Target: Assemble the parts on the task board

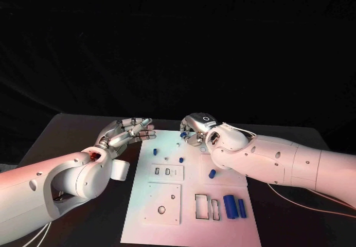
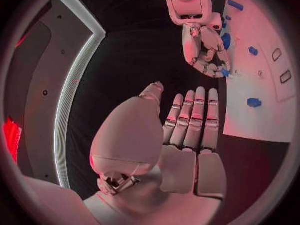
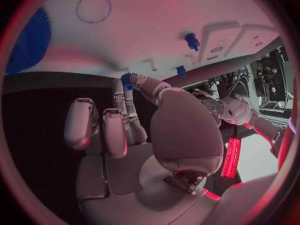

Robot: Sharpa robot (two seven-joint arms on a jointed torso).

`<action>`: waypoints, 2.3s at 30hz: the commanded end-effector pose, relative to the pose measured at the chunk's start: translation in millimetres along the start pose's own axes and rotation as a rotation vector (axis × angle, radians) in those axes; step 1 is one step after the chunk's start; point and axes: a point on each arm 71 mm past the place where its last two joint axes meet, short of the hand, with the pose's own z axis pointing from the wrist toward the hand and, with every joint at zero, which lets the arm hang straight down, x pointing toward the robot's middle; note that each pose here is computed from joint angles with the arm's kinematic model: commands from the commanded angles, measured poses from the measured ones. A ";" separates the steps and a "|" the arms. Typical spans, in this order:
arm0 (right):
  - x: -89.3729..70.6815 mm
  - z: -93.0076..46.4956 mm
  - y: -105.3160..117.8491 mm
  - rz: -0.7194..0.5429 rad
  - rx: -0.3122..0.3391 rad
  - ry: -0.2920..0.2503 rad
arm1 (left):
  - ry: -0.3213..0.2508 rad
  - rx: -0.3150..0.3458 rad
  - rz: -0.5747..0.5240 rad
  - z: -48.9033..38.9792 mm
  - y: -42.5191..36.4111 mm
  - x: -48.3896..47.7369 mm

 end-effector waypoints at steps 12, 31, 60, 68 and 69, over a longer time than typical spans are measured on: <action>4.7 0.3 4.2 -0.002 -0.001 0.020 | 0.020 0.004 -0.011 0.6 -1.2 2.5; 8.1 3.4 1.5 -0.018 0.032 0.055 | 0.022 0.003 -0.011 0.5 -1.7 2.5; -36.6 -72.6 -66.8 0.188 0.178 0.010 | -0.002 0.004 -0.002 -0.2 -2.3 -7.6; -40.5 -93.4 -96.9 0.270 0.276 0.091 | -0.004 0.012 0.014 0.3 -2.5 -11.6; -40.0 -93.8 -99.4 0.272 0.284 0.099 | -0.004 0.013 0.016 0.4 -2.5 -11.8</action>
